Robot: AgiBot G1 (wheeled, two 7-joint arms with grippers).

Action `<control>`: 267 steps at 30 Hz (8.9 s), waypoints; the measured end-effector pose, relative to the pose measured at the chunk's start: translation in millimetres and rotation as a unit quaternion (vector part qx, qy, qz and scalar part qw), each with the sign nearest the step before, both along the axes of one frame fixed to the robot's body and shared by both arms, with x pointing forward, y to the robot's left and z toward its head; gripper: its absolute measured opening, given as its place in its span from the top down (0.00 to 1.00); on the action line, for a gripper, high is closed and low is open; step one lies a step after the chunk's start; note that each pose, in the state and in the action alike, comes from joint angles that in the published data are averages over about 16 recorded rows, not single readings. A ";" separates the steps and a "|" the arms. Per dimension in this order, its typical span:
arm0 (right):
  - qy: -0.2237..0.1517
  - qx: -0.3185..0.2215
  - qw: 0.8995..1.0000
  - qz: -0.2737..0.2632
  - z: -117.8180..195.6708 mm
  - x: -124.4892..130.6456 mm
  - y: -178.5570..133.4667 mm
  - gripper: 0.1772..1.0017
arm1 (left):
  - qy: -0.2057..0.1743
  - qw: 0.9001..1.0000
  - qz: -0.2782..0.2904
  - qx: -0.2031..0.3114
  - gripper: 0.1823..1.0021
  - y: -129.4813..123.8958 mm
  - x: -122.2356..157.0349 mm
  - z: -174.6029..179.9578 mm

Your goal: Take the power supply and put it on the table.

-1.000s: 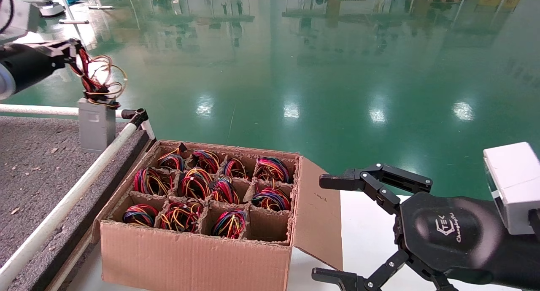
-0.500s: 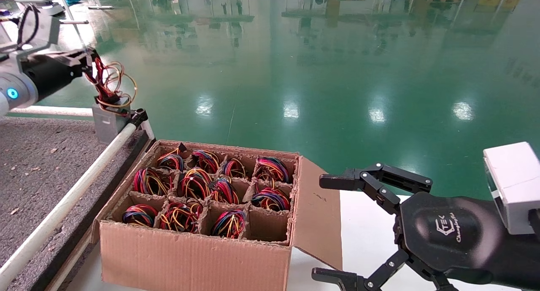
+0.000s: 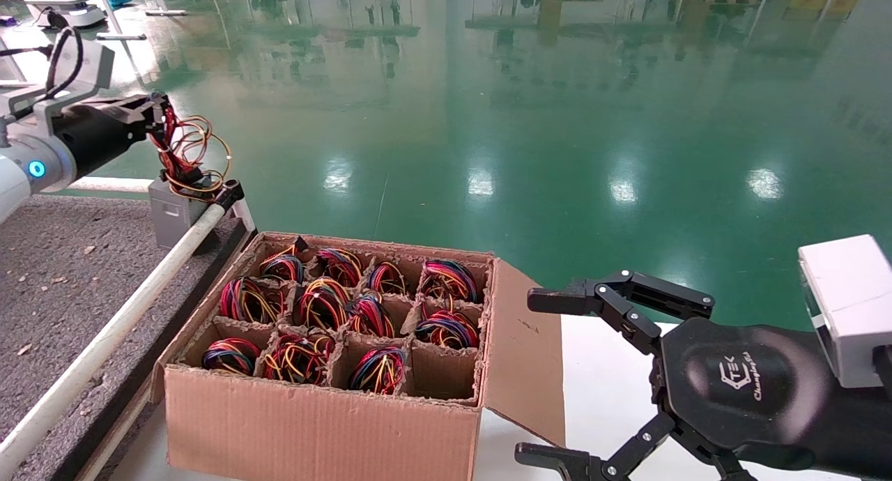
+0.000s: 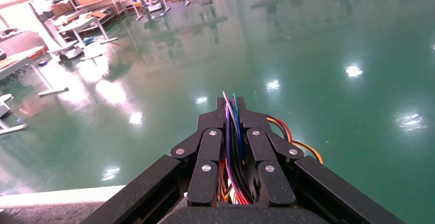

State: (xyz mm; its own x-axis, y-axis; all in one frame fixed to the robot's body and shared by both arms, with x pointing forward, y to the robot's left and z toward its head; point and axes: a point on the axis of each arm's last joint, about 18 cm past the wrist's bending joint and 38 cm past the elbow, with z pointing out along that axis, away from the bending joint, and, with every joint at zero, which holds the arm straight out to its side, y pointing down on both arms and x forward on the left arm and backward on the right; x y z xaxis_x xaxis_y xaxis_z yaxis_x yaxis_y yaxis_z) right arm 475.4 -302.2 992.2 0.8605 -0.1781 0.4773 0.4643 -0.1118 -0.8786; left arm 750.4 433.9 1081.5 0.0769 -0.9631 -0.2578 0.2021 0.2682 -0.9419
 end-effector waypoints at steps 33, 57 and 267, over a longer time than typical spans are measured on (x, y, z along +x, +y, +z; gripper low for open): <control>0.000 0.000 1.000 0.000 -0.1 0.1 0.0 0.00 | 0.008 1.000 0.010 0.001 0.85 11.2 -2.0 -10.0; 0.000 0.000 1.000 0.000 0.0 0.1 -0.1 0.00 | 0.006 1.000 0.009 -0.001 0.26 10.7 -2.2 -8.2; 0.000 0.001 1.000 -0.001 0.2 0.3 -0.5 0.00 | 0.016 0.771 -0.617 0.159 0.00 -133.3 -273.3 -88.0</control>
